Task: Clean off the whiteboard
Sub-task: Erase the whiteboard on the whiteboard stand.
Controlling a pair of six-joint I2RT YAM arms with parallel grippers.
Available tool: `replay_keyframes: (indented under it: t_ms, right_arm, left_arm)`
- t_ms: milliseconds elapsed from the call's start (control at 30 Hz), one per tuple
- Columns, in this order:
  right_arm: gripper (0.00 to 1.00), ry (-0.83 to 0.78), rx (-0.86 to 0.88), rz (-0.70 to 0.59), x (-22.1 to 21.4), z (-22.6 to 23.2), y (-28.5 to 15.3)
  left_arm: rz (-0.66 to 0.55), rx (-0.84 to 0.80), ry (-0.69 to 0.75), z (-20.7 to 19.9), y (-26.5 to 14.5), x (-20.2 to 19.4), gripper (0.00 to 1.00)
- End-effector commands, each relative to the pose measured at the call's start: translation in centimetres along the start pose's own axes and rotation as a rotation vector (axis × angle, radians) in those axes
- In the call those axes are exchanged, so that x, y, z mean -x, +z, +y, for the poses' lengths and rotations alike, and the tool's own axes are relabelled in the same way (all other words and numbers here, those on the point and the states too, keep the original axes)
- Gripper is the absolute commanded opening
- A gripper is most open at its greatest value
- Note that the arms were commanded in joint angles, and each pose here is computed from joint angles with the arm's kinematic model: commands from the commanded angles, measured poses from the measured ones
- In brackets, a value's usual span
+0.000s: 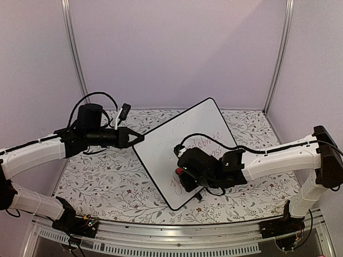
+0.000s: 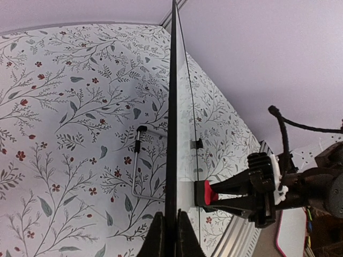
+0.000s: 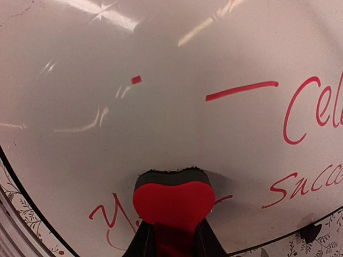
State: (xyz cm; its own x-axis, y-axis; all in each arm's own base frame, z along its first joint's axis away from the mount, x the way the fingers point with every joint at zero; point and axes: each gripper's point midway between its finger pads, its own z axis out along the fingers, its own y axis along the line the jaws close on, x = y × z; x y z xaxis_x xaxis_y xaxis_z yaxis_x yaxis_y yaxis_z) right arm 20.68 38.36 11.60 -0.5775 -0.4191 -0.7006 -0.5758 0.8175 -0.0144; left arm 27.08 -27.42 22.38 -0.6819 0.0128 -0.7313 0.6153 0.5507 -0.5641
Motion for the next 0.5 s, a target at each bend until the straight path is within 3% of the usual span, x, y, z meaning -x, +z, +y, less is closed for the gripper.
replay_keyframes:
  t_ms: [0, 200, 467]
  right_arm:
    - [0.18, -0.022, -0.018, 0.120, -4.1, -0.8, 0.5]
    - [0.18, -0.024, -0.018, 0.120, -4.3, -0.6, 0.5]
    - [0.19, -0.058, -0.048, 0.039, -0.4, 0.0, 0.3]
  left_arm:
    - [0.023, -0.042, 0.072, -0.6, 0.5, -0.8, 0.00]
    - [0.028, -0.043, 0.068, -0.6, 0.6, -0.9, 0.00]
    - [0.030, -0.039, 0.068, -0.4, 0.7, -1.0, 0.00]
